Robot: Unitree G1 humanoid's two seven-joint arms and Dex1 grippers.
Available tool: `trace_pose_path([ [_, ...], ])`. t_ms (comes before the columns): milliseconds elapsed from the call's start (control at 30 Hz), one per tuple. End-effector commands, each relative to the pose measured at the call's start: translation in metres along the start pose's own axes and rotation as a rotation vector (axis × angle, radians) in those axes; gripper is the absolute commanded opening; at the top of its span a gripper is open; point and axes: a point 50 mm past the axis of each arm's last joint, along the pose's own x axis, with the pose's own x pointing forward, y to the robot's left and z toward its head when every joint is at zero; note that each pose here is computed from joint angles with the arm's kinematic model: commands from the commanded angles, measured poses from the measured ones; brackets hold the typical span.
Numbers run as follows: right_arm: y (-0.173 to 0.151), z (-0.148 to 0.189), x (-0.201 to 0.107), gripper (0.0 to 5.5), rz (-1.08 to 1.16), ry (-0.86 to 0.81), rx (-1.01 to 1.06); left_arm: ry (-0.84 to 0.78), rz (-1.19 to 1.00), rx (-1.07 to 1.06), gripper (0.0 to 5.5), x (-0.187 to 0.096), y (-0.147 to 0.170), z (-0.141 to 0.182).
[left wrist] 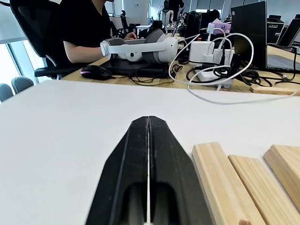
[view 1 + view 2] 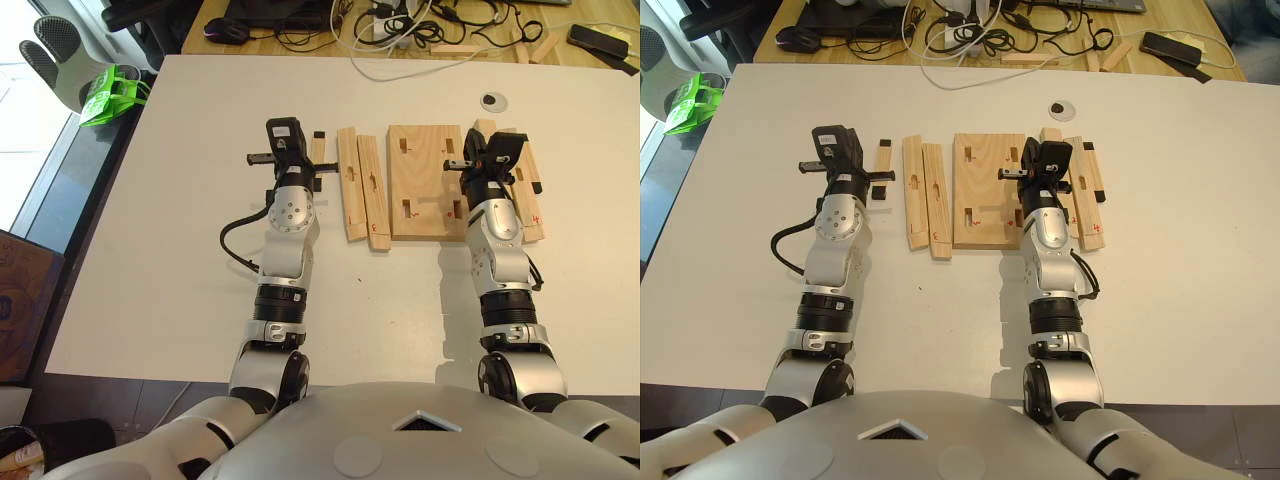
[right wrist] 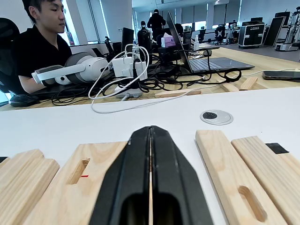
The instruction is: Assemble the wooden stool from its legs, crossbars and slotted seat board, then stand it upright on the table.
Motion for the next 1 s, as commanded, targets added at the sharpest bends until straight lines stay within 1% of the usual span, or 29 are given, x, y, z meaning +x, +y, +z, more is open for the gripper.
trace_pose_path([
  [33,0.003,0.0,-0.003,0.02,-0.006,0.008,-0.023,-0.008,0.011,0.008,0.02,-0.003,0.002,-0.006],
  [67,0.003,-0.001,-0.004,0.02,0.002,0.008,0.003,0.02,0.036,0.002,0.02,-0.004,0.003,-0.01],
  [200,0.001,-0.002,-0.006,0.02,0.003,0.016,0.094,0.106,0.046,-0.143,0.02,-0.005,0.002,-0.013],
  [267,0.001,0.0,-0.003,0.02,0.004,0.019,0.147,0.181,0.093,-0.166,0.02,-0.003,0.006,-0.019],
  [333,-0.004,-0.001,-0.001,0.02,-0.023,0.037,0.209,0.208,0.146,-0.2,0.02,-0.002,0.012,-0.021],
  [500,-0.003,0.003,0.002,0.02,-0.028,0.01,0.212,0.134,0.212,-0.155,0.02,0.004,0.023,-0.013],
  [600,0.002,0.012,0.005,0.02,0.009,-0.09,0.179,0.091,0.185,-0.135,0.02,0.006,0.018,-0.008],
  [667,0.014,0.011,0.007,0.02,0.096,-0.085,0.095,0.068,0.148,-0.094,0.02,0.004,0.012,-0.007],
  [733,0.026,0.008,0.007,0.02,0.18,-0.06,0.053,0.105,0.112,-0.072,0.02,0.001,0.008,-0.011],
  [833,0.025,0.004,0.008,0.02,0.158,-0.029,0.076,0.124,0.068,-0.077,0.02,-0.003,0.005,-0.012],
  [867,0.023,0.001,0.01,0.02,0.133,-0.003,0.051,0.122,0.072,-0.054,0.02,-0.004,0.007,-0.014],
  [933,0.025,0.0,0.014,0.02,0.124,0.019,-0.015,0.107,0.128,0.011,0.02,-0.005,0.015,-0.016],
  [1000,0.03,0.003,0.014,0.02,0.154,-0.009,-0.018,0.066,0.162,0.055,0.02,-0.005,0.021,-0.015],
])
